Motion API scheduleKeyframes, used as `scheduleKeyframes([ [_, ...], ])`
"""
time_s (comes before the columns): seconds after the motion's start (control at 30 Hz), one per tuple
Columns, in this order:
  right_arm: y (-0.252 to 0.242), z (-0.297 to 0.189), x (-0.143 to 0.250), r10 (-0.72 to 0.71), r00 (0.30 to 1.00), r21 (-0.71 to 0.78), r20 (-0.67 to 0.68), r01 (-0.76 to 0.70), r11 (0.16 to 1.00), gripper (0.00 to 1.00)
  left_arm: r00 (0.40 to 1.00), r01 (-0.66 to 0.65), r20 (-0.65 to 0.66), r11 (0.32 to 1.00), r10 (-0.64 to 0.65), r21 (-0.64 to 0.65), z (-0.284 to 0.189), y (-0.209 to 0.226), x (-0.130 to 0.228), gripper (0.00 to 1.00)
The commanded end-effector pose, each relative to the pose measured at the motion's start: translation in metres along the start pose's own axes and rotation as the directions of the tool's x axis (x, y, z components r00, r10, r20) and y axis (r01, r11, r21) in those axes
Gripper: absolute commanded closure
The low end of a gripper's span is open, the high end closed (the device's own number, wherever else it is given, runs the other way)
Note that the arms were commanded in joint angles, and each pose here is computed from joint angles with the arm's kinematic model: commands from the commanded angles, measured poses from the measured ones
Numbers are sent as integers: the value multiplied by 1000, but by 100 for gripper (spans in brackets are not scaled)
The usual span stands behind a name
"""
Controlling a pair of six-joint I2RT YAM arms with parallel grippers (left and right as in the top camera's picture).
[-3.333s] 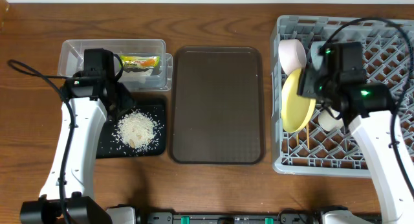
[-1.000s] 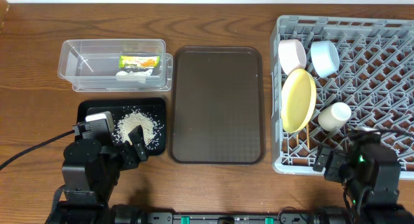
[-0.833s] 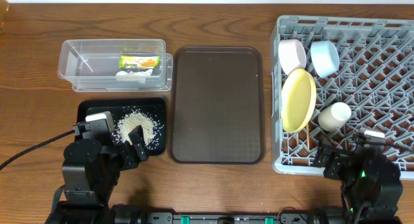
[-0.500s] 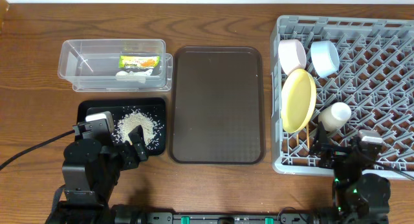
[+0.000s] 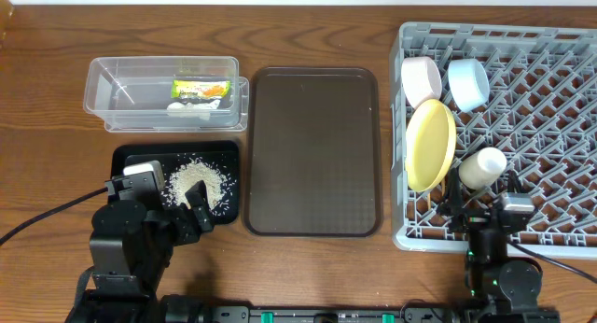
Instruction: Sort waste into correct bins and load items into the dishwasher rack
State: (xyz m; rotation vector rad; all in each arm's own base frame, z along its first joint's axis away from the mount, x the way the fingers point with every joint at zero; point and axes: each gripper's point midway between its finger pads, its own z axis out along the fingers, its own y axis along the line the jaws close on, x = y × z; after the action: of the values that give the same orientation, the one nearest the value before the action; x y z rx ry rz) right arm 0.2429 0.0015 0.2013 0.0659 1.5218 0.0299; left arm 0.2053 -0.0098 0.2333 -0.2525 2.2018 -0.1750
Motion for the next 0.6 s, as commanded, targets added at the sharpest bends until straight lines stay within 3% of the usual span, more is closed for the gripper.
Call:
scheduleKeyframes([
  [0.0, 16, 1, 20, -111, 994, -94, -18, 109, 990, 1, 1000, 0, 5, 1000, 0, -15, 0, 3, 0, 7],
  [0.13, 21, -1, 46, -129, 985, -140, -114, 113, 984, 1, 1000, -1, 5, 1000, 1, -15, 0, 3, 0, 7],
  [0.57, 21, -1, 46, -127, 985, -139, -114, 111, 984, 1, 1000, 0, 5, 1000, 0, -15, 0, 3, 0, 7],
])
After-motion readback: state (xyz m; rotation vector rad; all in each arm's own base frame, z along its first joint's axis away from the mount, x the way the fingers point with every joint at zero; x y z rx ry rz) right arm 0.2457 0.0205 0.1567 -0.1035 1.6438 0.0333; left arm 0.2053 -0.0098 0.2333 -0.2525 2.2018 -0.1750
